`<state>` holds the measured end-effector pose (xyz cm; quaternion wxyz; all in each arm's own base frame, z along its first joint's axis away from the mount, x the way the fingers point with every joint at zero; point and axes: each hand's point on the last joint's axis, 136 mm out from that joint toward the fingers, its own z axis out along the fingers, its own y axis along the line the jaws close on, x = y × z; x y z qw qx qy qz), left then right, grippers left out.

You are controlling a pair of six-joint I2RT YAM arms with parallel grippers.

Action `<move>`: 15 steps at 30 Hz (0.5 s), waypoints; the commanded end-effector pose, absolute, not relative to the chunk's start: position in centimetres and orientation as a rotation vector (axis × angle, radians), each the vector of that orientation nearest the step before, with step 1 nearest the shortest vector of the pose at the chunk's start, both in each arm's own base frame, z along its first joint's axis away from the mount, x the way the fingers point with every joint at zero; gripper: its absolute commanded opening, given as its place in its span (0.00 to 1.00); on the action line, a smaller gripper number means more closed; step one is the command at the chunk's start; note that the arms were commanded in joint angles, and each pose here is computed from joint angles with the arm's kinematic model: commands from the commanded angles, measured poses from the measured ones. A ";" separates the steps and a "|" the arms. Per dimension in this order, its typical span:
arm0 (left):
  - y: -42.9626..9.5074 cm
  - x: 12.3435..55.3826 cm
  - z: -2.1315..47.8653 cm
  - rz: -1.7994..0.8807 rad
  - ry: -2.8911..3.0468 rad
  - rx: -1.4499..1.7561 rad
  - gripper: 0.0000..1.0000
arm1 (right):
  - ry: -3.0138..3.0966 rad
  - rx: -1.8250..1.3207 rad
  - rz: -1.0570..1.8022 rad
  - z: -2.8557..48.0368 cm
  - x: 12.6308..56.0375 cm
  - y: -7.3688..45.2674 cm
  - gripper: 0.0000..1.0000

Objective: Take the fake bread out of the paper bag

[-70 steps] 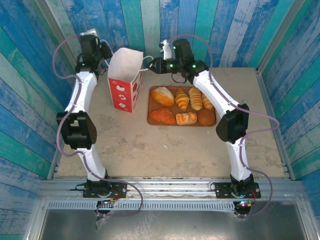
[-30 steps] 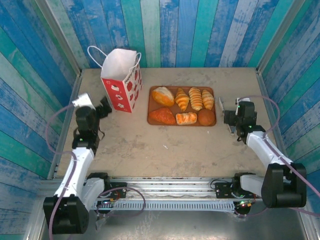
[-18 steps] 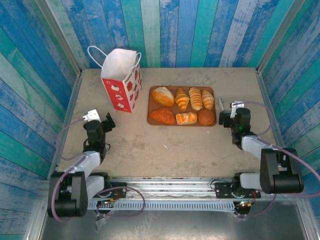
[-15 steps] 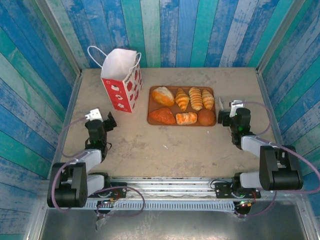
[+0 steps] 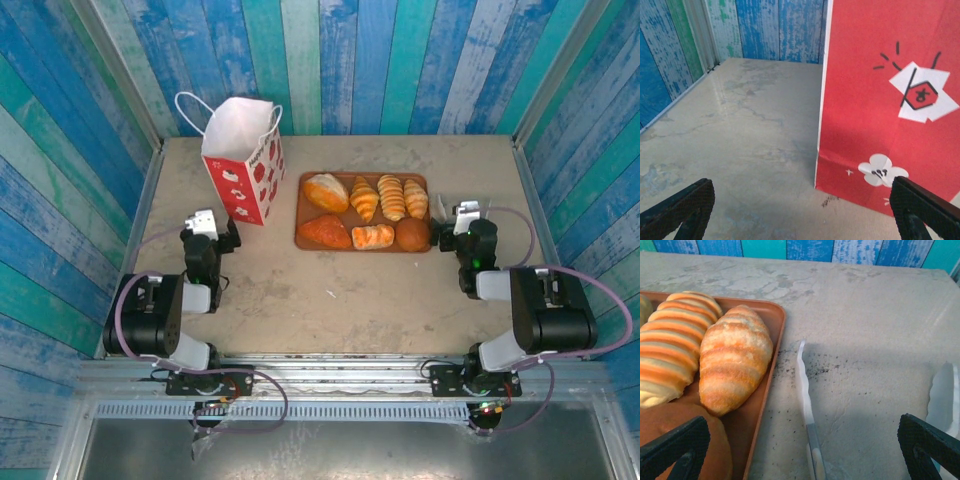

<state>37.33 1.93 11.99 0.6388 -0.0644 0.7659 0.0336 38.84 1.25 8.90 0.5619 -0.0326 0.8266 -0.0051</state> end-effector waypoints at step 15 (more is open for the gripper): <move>2.0 38.0 12.9 0.105 1.714 -0.150 0.94 | 1.916 -0.054 -0.065 10.0 39.7 1.0 1.00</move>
